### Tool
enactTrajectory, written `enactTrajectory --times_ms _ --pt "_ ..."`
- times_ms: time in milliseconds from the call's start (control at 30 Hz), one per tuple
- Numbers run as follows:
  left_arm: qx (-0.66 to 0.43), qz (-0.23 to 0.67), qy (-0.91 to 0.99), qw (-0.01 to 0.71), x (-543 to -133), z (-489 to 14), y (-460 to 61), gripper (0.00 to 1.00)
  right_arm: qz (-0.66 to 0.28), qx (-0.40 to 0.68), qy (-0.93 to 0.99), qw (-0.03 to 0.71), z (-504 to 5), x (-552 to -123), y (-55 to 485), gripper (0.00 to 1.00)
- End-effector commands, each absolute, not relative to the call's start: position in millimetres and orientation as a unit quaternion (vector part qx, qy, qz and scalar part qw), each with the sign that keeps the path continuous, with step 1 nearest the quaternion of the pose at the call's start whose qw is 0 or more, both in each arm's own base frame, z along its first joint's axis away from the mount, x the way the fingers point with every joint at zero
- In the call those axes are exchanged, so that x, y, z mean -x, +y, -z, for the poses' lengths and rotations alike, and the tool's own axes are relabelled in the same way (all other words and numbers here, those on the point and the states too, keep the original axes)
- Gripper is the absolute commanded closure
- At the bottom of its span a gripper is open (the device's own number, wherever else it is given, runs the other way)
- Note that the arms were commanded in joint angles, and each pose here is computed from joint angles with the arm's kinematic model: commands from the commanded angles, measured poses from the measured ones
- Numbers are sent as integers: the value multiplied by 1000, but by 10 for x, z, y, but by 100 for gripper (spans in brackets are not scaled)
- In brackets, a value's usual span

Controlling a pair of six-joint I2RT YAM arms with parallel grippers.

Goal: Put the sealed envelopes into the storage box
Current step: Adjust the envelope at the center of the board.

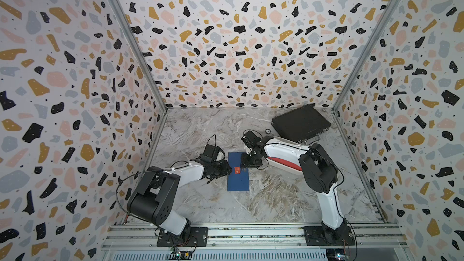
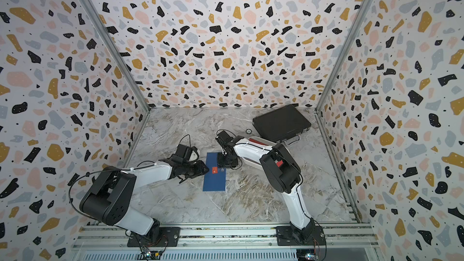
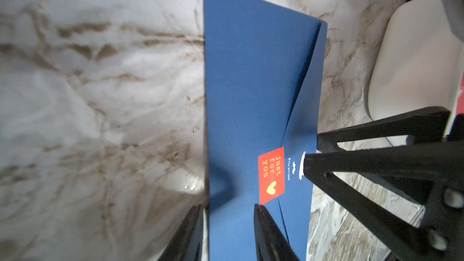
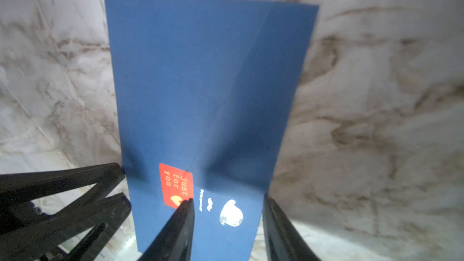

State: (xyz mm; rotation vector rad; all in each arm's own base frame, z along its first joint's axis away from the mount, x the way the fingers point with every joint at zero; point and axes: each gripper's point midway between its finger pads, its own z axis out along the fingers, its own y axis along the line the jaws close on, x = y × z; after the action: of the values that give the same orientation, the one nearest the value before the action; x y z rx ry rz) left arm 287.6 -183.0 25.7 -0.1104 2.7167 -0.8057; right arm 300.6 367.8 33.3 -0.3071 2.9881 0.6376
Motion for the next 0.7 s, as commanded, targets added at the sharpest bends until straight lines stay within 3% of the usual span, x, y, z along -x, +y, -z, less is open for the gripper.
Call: enactTrajectory --times_ms 0,367,667 --pt "58 272 955 103 -2592 -65 -1746 62 -210 102 972 15 -273 -2946 3733 50" --pt "79 321 939 89 -2279 -99 -1821 61 -246 130 961 8 -353 -2996 3948 50" --pt "-8 375 924 78 -1924 -358 -2385 55 -266 177 947 18 -545 -3090 4128 51"
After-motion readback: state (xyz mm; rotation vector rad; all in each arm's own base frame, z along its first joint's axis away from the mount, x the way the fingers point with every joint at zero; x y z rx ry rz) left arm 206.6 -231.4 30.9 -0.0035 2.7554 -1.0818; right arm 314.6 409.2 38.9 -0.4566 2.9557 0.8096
